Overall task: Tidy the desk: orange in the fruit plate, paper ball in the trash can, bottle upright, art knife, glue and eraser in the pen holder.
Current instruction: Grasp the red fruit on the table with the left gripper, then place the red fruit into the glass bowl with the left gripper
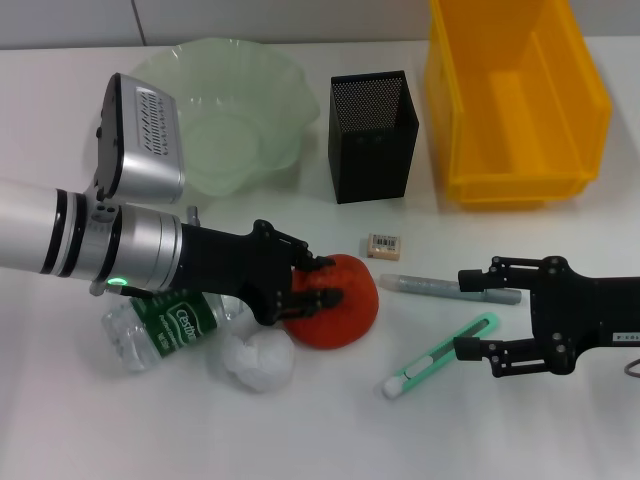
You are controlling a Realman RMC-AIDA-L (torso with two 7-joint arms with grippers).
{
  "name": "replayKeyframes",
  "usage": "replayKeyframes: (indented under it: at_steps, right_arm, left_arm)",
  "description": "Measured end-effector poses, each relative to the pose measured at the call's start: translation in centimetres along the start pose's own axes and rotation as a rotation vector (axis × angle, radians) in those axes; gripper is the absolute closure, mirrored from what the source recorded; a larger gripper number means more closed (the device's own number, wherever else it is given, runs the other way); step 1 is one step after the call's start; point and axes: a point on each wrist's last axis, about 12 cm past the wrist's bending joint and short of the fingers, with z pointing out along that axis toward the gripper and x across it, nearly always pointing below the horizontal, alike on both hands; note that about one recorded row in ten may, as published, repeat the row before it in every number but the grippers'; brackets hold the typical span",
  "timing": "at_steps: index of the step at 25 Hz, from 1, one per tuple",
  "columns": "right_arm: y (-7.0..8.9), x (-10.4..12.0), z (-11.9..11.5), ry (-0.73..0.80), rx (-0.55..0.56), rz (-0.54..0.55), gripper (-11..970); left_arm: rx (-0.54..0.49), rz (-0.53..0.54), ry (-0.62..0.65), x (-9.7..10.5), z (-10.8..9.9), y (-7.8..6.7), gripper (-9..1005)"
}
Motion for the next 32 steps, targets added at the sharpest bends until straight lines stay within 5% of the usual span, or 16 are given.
replayKeyframes:
  at_steps: [7, 8, 12, 17, 20, 21, 26, 27, 32]
  right_arm:
    - [0.0, 0.0, -0.1, 0.002, 0.002, -0.002, 154]
    - [0.0, 0.0, -0.2, 0.002, 0.003, -0.003, 154]
    - [0.0, 0.1, -0.2, 0.001, 0.006, -0.011, 154]
    - [0.1, 0.2, -0.2, -0.001, 0.004, -0.015, 155]
    - [0.1, 0.2, -0.1, -0.003, 0.002, -0.012, 155]
    - [0.1, 0.2, -0.1, -0.003, 0.002, -0.012, 155]
    - [0.2, 0.3, 0.0, -0.005, 0.000, -0.011, 156]
    - [0.2, 0.3, 0.0, -0.006, 0.000, -0.010, 156]
    - [0.3, 0.2, 0.0, -0.010, -0.009, -0.010, 156]
  left_arm:
    - [-0.005, 0.010, -0.004, -0.2, -0.2, 0.1, 593]
    - [0.000, 0.004, -0.041, -0.6, -0.5, 0.0, 771]
    - [0.000, 0.004, -0.041, -0.6, -0.5, 0.0, 797]
    - [-0.031, -0.022, -0.292, -2.6, -2.8, -0.2, 828]
    - [-0.031, -0.022, -0.292, -2.6, -2.8, -0.2, 847]
    - [-0.115, -0.059, -0.445, -2.7, -4.4, 0.1, 853]
    - [-0.249, -0.101, -0.578, -1.9, -5.5, 0.8, 879]
    - [-0.359, -0.146, -0.649, -1.1, -6.0, 1.5, 880]
    - [-0.548, -0.199, -0.661, 0.4, -5.9, 2.8, 887]
